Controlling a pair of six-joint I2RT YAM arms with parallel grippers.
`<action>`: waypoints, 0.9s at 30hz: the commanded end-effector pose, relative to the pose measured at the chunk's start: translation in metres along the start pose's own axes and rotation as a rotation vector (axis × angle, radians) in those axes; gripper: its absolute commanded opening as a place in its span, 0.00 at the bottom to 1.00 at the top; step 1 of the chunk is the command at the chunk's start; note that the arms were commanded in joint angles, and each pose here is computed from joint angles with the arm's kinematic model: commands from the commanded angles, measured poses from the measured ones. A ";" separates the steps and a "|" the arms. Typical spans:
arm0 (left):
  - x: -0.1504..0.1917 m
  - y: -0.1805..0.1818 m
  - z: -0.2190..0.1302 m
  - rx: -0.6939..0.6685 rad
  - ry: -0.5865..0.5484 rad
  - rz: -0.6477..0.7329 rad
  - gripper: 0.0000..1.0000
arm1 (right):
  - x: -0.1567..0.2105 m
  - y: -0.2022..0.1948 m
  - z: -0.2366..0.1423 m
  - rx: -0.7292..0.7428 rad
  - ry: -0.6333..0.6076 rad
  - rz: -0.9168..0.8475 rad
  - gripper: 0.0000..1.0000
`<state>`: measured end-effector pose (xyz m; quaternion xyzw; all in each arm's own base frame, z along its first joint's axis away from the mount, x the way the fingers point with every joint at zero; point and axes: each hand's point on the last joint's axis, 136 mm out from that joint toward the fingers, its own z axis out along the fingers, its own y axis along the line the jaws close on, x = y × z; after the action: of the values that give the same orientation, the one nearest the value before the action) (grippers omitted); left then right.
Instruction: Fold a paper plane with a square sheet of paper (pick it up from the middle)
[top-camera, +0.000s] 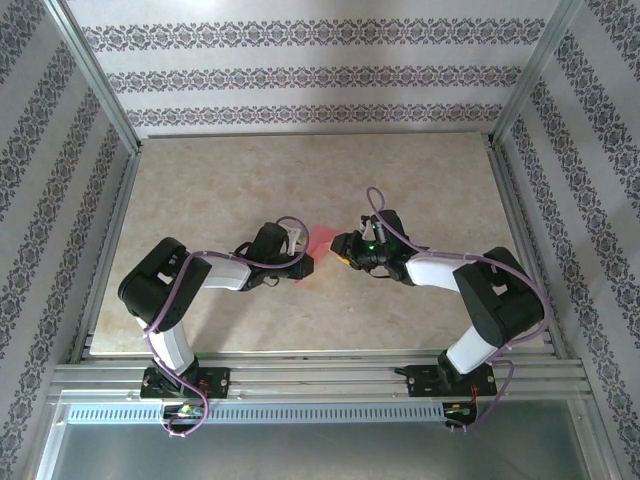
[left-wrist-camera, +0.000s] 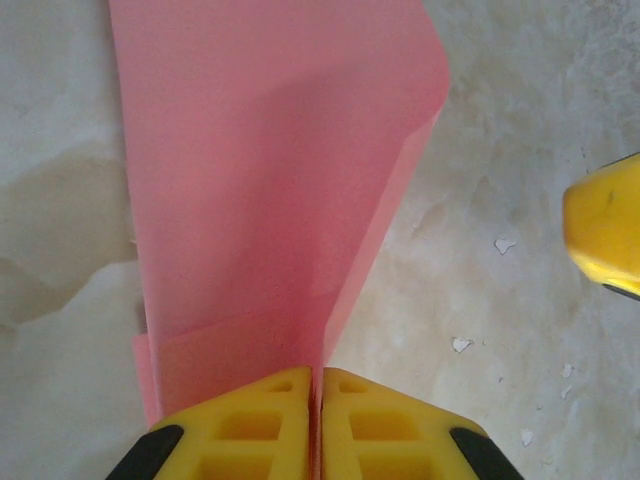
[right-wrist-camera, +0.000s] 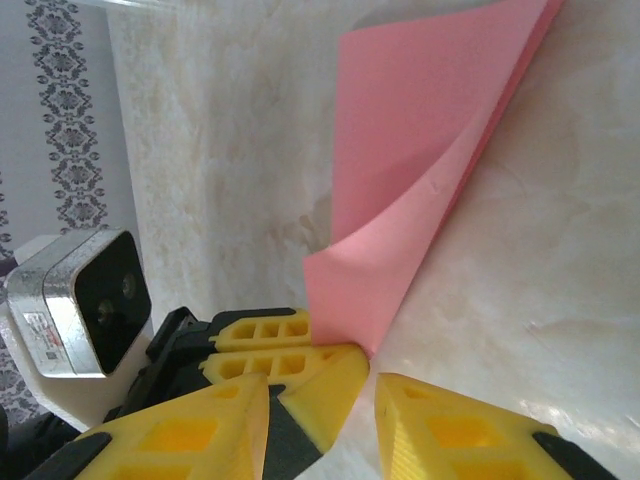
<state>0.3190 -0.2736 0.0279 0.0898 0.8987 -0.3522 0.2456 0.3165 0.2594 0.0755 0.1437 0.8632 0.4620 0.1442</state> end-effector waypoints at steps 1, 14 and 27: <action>-0.002 -0.003 -0.003 0.022 0.015 -0.052 0.12 | -0.004 0.012 0.007 -0.029 0.010 -0.041 0.35; 0.012 -0.023 -0.018 0.143 0.068 0.205 0.11 | -0.055 0.015 -0.028 0.145 -0.066 -0.545 0.72; 0.018 -0.019 -0.030 0.228 0.079 0.360 0.12 | -0.022 0.061 -0.031 -0.171 0.197 -1.122 0.81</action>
<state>0.2940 -0.2719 0.0473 0.2564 0.8449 -0.3927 0.2574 0.3478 0.2466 0.1287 -0.3020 0.8276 0.3638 0.3025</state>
